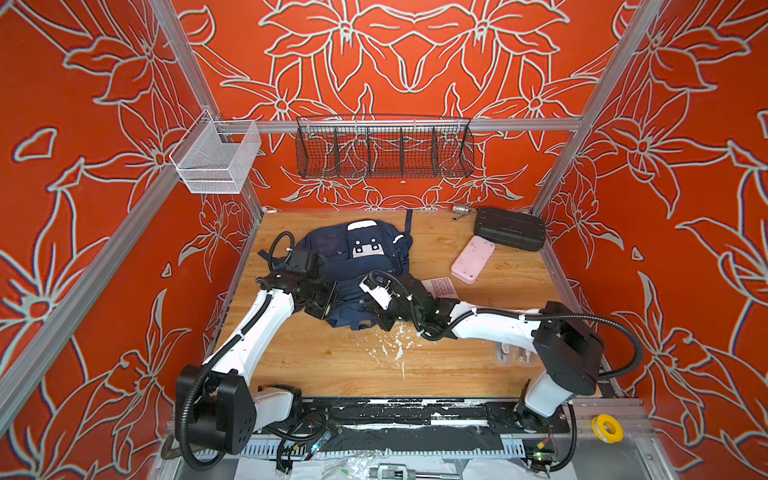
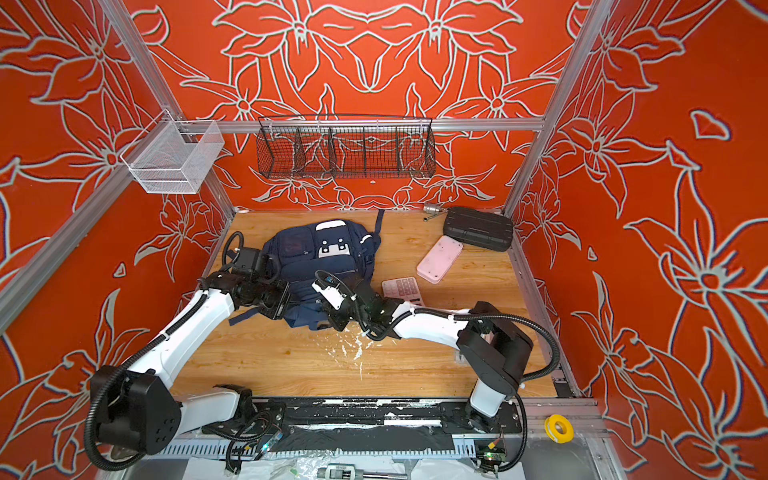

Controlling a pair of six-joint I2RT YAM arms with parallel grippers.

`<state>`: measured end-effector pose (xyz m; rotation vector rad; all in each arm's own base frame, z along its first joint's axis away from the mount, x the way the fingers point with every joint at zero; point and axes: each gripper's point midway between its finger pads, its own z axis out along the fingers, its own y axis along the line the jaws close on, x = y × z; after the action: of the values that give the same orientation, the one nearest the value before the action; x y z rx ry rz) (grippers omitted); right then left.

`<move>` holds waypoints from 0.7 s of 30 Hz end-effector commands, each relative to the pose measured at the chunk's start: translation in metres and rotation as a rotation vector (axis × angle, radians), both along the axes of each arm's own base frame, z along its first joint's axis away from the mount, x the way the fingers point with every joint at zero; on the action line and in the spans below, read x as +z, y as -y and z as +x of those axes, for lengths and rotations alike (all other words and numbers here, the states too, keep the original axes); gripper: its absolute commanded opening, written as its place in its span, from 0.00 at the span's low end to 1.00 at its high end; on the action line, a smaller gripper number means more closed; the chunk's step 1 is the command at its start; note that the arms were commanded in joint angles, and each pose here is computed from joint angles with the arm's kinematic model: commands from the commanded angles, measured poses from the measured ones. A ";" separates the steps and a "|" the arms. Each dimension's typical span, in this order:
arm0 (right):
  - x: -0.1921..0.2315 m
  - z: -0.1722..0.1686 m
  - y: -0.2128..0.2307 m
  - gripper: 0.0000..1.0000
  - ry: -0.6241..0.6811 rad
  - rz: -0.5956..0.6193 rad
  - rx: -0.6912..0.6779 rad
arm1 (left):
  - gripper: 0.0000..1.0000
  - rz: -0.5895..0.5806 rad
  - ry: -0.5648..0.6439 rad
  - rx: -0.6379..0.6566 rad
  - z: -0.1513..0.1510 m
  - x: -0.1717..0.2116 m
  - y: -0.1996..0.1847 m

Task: Pack the student bag

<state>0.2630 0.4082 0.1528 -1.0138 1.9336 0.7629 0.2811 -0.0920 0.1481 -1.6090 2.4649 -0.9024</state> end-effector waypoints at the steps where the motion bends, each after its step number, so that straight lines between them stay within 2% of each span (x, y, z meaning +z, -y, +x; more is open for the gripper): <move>1: 0.002 0.023 0.033 0.00 -0.010 -0.018 -0.104 | 0.00 0.037 0.043 -0.065 -0.005 0.013 -0.025; 6: -0.009 0.061 0.068 0.00 -0.097 -0.021 -0.229 | 0.00 0.020 0.060 -0.133 -0.008 0.034 -0.041; 13: -0.023 0.112 0.094 0.00 -0.188 -0.053 -0.362 | 0.00 -0.038 0.092 -0.179 -0.007 0.054 -0.037; 21: -0.032 0.146 0.106 0.00 -0.212 -0.108 -0.423 | 0.00 -0.087 0.113 -0.167 -0.010 0.058 -0.031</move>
<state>0.3903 0.3157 0.1195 -0.6388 2.2642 0.6272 0.2802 -0.0531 0.1949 -1.3727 2.5468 -1.0231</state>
